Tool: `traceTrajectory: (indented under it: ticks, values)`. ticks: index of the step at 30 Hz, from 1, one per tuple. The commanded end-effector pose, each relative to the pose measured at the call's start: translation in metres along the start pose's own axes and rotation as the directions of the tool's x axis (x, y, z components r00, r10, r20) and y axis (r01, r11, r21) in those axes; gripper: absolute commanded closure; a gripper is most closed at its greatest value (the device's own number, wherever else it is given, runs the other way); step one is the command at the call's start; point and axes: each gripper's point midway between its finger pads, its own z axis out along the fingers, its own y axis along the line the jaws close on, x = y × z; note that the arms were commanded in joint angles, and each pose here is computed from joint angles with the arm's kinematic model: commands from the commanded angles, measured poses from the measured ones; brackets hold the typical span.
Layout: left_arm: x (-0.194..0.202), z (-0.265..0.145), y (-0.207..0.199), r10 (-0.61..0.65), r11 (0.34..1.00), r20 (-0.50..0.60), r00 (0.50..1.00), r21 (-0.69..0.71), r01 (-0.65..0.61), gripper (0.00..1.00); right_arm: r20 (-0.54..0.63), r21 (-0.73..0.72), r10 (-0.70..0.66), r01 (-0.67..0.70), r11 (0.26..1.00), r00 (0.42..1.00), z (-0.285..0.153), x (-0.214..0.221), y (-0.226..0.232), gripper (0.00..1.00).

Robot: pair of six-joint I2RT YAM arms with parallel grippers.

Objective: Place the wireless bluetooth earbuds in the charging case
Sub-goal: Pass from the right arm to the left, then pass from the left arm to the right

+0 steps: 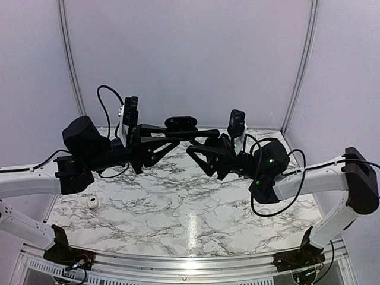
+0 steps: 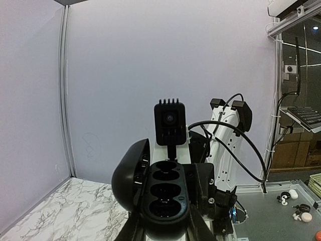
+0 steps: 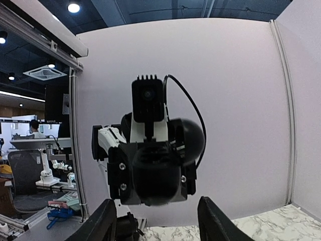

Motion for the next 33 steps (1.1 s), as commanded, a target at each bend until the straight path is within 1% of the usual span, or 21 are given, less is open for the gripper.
traceTrajectory:
  ticks: [1,4,8,13,19,27,29,33]
  values:
    - [-0.011,-0.012,-0.004,0.029,1.000,0.002,1.000,0.001,-0.029,0.90,-0.051,0.006,0.014,-0.014,1.000,0.999,-0.005,-0.002,0.000,0.41]
    - [0.003,-0.018,-0.004,0.043,0.999,-0.065,0.997,-0.005,-0.043,0.90,-0.120,0.035,0.014,-0.010,0.999,0.993,-0.011,0.002,-0.005,0.38]
    - [0.020,-0.025,-0.006,0.058,0.998,-0.158,0.986,0.005,-0.058,0.90,-0.235,0.080,-0.020,0.040,0.996,0.972,-0.013,0.006,-0.012,0.37]
    - [0.032,-0.028,-0.009,0.051,0.999,-0.210,0.976,0.023,-0.047,0.90,-0.353,0.094,-0.047,0.086,0.992,0.935,-0.011,0.012,-0.018,0.43]
    - [0.035,-0.026,-0.009,0.061,0.998,-0.230,0.971,0.033,-0.055,0.90,-0.410,0.070,0.028,0.001,0.998,0.912,-0.013,0.031,-0.014,0.42]
    - [0.040,-0.024,-0.009,0.063,0.998,-0.254,0.965,0.042,-0.054,0.90,-0.419,0.070,0.091,-0.068,0.995,0.903,-0.016,0.041,-0.011,0.41]
    - [0.040,-0.024,-0.008,0.056,0.998,-0.255,0.965,0.039,-0.047,0.91,-0.421,0.064,0.085,-0.064,0.996,0.903,-0.015,0.041,-0.011,0.44]
    - [0.040,-0.022,-0.008,0.051,0.998,-0.257,0.965,0.040,-0.042,0.90,-0.422,0.055,0.077,-0.060,0.997,0.903,-0.015,0.042,-0.011,0.59]
